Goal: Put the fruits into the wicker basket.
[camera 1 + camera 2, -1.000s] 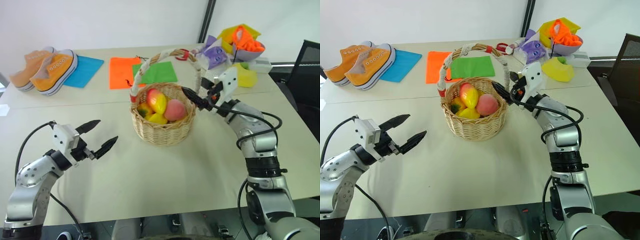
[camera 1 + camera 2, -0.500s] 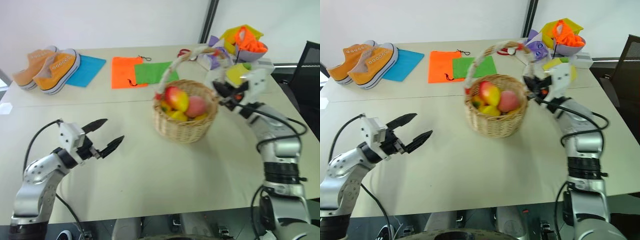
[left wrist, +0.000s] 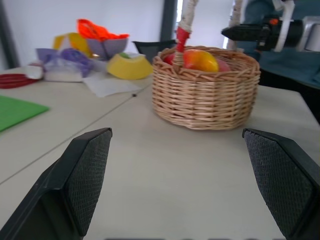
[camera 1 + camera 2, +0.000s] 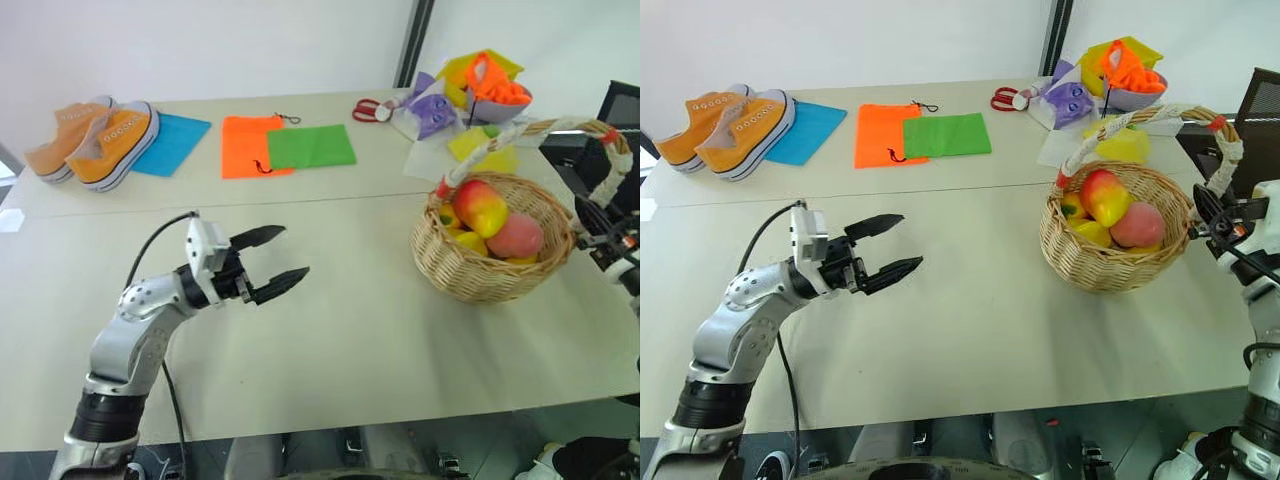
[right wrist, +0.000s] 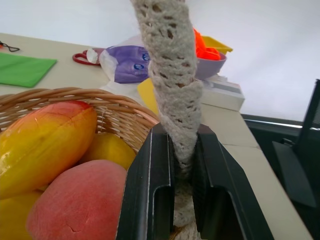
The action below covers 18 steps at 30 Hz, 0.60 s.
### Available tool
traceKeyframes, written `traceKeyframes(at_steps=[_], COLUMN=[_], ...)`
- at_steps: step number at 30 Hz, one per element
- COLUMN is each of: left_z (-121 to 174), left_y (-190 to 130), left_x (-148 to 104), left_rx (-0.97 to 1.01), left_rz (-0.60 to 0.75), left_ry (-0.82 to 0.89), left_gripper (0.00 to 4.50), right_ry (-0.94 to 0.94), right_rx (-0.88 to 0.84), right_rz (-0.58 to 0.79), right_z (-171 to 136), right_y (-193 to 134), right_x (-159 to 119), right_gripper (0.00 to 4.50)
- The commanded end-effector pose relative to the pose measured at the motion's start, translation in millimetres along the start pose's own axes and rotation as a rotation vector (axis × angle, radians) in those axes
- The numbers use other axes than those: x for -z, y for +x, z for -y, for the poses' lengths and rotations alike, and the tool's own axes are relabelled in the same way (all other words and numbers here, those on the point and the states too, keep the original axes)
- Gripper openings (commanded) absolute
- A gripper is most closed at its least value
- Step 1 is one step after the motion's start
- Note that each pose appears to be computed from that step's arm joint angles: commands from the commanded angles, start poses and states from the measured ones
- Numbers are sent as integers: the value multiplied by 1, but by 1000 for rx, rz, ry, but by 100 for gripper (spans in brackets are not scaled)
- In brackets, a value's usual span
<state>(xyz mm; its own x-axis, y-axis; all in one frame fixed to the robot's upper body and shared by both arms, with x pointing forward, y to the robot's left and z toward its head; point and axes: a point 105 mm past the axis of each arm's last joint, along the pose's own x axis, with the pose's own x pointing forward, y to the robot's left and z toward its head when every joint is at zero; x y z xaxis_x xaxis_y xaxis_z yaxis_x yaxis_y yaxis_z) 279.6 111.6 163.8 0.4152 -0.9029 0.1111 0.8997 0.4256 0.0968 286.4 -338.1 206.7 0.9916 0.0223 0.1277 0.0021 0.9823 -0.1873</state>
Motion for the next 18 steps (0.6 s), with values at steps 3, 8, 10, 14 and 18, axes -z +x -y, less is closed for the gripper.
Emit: traceKeyframes(at_steps=[3,8,10,14,18], left_z=[3,-3,-4,-11,-17], left_y=[-4,-6,-9,-13,-19], left_x=[-4,-2,0,2,4], left_rx=[62,30,12,-39,-89], left_rz=[1,1,-1,-1,-7], left_ry=[-1,10,12,21,30], left_gripper=[450,450,450,450,450], right_ry=[-67,-69,-71,-138,-237], right_rx=[50,71,127,170,168], right_rz=[43,106,176,320,471], right_z=[4,5,8,-8,-45], right_y=[-5,-9,-16,-30,-40], right_x=[-12,-19,-26,-41,-65], right_gripper=[2,209,321,448,448])
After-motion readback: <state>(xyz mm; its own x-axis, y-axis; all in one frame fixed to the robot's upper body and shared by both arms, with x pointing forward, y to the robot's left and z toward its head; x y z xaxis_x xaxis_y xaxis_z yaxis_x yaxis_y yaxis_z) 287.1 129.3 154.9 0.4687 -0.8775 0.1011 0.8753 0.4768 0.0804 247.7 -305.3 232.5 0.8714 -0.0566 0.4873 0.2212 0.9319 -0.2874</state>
